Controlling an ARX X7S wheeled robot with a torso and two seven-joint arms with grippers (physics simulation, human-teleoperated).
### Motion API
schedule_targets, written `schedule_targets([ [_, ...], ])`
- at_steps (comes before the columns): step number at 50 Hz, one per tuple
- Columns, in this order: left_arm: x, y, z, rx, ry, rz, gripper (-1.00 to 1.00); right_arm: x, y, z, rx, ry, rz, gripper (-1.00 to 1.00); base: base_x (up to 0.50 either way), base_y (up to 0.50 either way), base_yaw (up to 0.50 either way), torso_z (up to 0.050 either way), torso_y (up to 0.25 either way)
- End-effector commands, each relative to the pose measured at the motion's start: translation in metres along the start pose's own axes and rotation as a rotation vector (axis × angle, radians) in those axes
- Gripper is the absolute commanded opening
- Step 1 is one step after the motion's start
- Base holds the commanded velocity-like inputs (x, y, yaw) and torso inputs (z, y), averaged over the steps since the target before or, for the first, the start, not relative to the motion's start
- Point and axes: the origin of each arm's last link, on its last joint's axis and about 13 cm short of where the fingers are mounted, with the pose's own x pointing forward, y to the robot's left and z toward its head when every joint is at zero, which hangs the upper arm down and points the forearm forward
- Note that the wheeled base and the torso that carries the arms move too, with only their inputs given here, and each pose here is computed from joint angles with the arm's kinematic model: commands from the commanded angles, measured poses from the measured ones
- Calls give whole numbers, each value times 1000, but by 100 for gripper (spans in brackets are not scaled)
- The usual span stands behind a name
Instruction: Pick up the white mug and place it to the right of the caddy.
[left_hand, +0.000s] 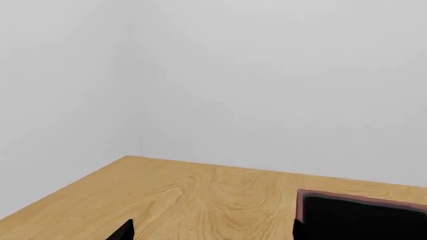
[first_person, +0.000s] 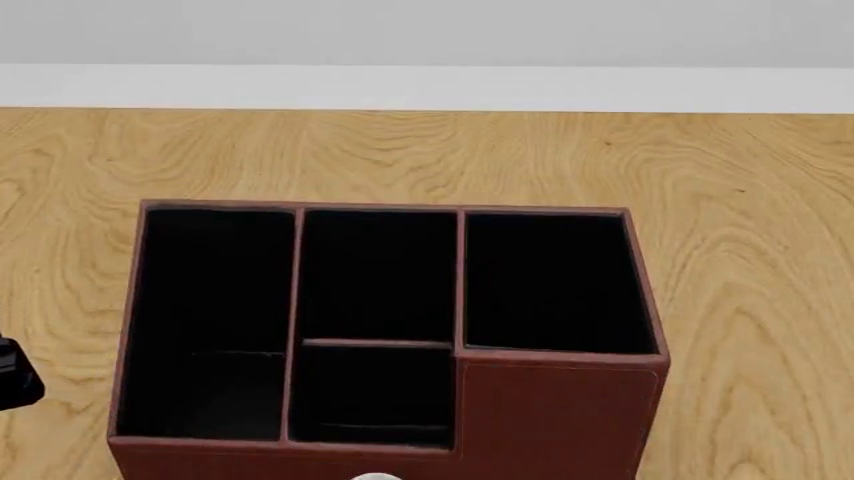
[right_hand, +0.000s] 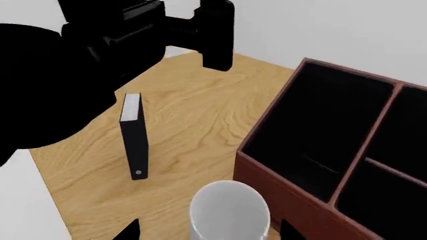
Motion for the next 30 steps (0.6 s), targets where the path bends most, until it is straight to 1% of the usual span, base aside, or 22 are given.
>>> schedule_targets([
  [1,0,0,0,-1,0,2,100,-1,10,-11,37,27,31,100,0,0,0,0,0],
  [6,-1,1,1,-2,0,-1,100,-2,12,-16,61,29,21,100,0,0,0,0,0],
  [11,-1,0,1,-2,0,-2,100,-2,12,-20,66,40,14,100,0,0,0,0,0],
  [14,-1,0,1,-2,0,-4,100,-3,13,-20,63,41,6,100,0,0,0,0,0],
  [21,-2,0,1,-3,-1,-7,100,-7,16,-22,29,45,-39,100,0,0,0,0,0],
  [30,-1,0,1,-5,-1,-7,100,-3,14,-31,57,60,-38,100,0,0,0,0,0],
])
